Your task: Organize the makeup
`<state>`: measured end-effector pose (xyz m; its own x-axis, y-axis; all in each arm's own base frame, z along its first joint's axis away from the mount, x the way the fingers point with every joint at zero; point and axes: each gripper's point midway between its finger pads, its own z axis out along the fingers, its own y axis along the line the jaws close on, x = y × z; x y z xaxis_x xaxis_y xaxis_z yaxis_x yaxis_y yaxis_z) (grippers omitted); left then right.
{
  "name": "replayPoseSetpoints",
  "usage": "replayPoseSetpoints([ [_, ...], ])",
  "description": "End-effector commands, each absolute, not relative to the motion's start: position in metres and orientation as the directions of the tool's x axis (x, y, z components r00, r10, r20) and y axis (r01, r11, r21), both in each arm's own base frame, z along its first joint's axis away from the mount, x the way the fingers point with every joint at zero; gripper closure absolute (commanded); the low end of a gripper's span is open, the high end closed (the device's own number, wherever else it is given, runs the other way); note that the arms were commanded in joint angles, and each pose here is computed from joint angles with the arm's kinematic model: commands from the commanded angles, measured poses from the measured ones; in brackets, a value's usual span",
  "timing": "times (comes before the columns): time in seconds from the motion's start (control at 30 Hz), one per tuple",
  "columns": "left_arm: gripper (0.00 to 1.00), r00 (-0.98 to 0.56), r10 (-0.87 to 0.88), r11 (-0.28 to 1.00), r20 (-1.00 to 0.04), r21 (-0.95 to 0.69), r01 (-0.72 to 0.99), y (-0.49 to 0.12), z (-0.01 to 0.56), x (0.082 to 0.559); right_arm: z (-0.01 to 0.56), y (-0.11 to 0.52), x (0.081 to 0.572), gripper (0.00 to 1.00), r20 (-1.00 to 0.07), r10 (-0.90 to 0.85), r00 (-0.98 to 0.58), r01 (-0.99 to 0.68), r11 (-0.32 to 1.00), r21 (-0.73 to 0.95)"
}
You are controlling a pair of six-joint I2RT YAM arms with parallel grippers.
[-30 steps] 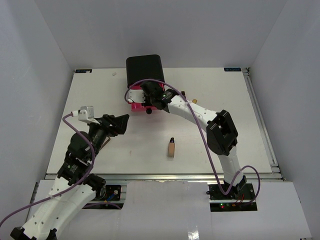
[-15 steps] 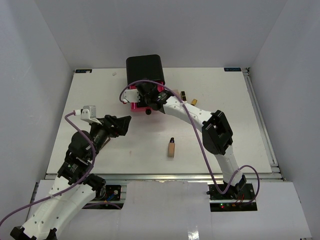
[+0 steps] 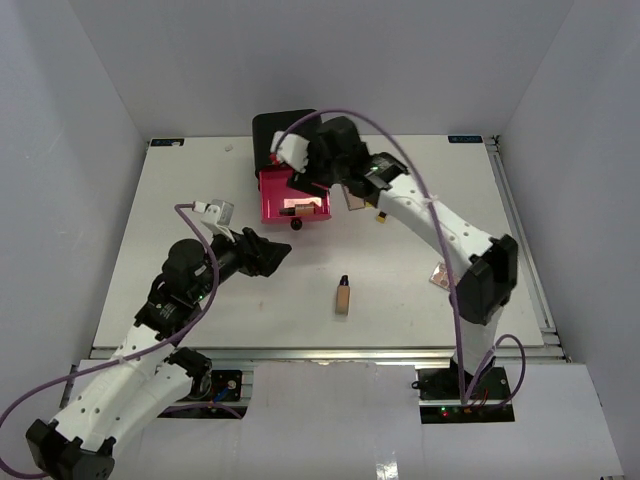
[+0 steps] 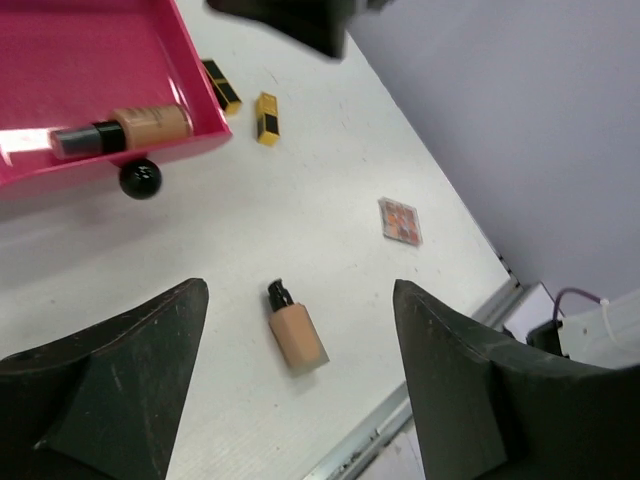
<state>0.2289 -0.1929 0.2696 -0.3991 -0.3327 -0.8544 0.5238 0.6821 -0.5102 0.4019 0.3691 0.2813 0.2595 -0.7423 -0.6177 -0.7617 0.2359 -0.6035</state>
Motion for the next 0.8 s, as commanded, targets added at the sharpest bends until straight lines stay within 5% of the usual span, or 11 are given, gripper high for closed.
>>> replayPoseSetpoints([
  [0.0, 0.17, -0.501, -0.271, 0.596, -0.822, -0.553, 0.583, -0.222, 0.262, 0.224, 0.309, 0.289, 0.376, 0.21, -0.867, -0.498, 0.031, -0.891, 0.38, -0.25],
  [0.2, 0.2, -0.657, -0.105, 0.652, -0.747, -0.551, 0.521, -0.271, 0.193, 0.221, 0.251, 0.2, 0.333, 0.19, -0.939, -0.297, -0.173, -0.893, 0.449, 0.023],
  [0.4, 0.17, -0.723, 0.061, 0.816, -0.689, -0.382, 0.433, -0.308, 0.121, 0.224, 0.231, 0.137, 0.318, 0.17, -0.936, -0.101, -0.337, -0.828, 0.505, 0.244],
  [0.77, 0.17, -0.754, 0.216, 0.906, -0.621, -0.161, 0.392, -0.34, 0.052, 0.223, 0.23, 0.121, 0.317, 0.14, -0.94, -0.077, -0.333, -0.807, 0.538, 0.242],
])
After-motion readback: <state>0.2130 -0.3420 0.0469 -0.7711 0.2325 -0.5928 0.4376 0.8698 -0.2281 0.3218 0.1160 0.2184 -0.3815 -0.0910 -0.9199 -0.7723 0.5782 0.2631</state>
